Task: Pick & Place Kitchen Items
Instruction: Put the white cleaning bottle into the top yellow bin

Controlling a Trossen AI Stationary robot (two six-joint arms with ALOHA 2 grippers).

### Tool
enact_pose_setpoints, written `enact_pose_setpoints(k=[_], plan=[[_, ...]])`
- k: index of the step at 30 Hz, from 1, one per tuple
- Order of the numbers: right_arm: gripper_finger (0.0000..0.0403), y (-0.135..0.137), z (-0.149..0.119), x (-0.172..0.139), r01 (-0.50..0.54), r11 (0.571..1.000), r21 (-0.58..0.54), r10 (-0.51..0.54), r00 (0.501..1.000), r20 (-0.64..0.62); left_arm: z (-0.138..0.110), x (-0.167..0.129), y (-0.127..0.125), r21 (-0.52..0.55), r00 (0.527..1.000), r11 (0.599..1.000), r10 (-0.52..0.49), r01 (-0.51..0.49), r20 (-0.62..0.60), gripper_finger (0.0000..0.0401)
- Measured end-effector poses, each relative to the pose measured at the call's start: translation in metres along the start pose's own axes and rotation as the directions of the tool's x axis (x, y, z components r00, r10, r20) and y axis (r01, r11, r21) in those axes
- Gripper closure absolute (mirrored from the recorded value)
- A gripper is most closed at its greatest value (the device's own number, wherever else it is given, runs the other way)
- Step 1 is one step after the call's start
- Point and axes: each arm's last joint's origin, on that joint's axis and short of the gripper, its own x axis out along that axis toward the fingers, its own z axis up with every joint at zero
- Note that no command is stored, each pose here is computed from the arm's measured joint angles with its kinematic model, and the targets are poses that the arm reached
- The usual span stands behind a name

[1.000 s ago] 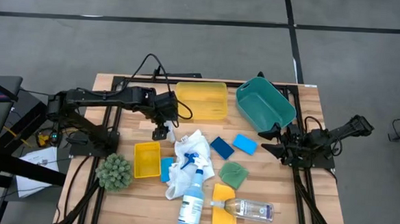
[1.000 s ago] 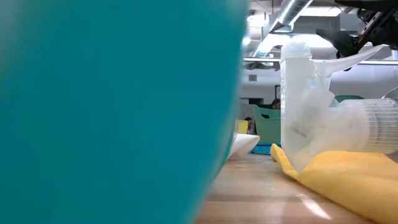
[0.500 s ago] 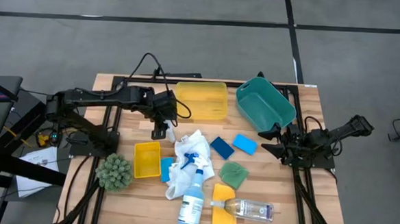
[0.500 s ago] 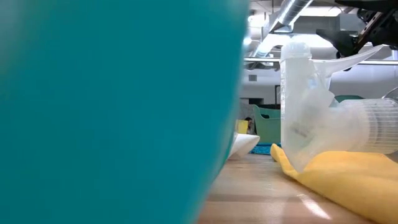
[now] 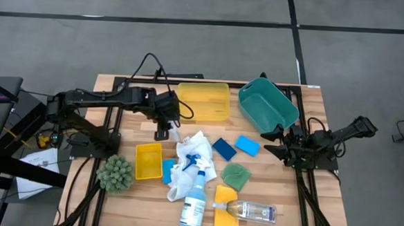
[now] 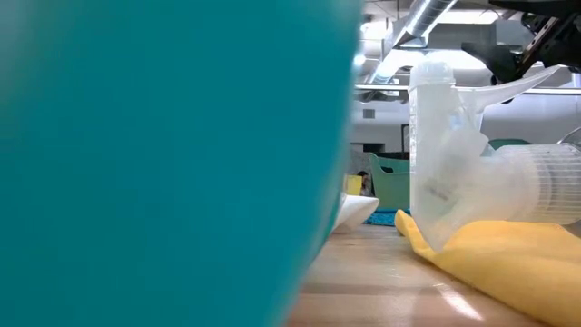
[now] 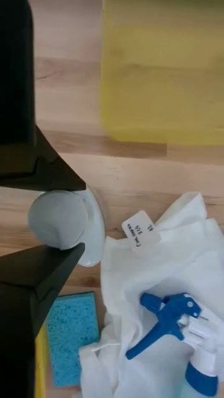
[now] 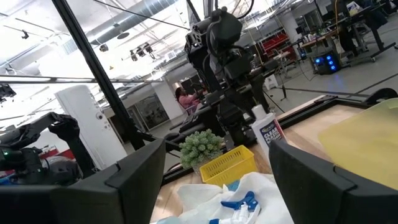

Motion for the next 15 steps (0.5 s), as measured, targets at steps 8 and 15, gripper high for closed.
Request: enact_pose_setpoints(k=[8,15], plan=[[0.0125,0.0,0.0,0.0,0.0,1.0,0.0,0.0,1.0,0.0,0.0,-0.004,0.0,-0.001,1.0,1.0,0.004,-0.004,0.027,0.0292],[0.0125,0.0,0.0,0.0,0.0,1.0,0.0,0.0,1.0,-0.001,-0.003,-0.015,-0.001,0.026,0.998,0.999,-0.019,0.018,0.054,0.0292]])
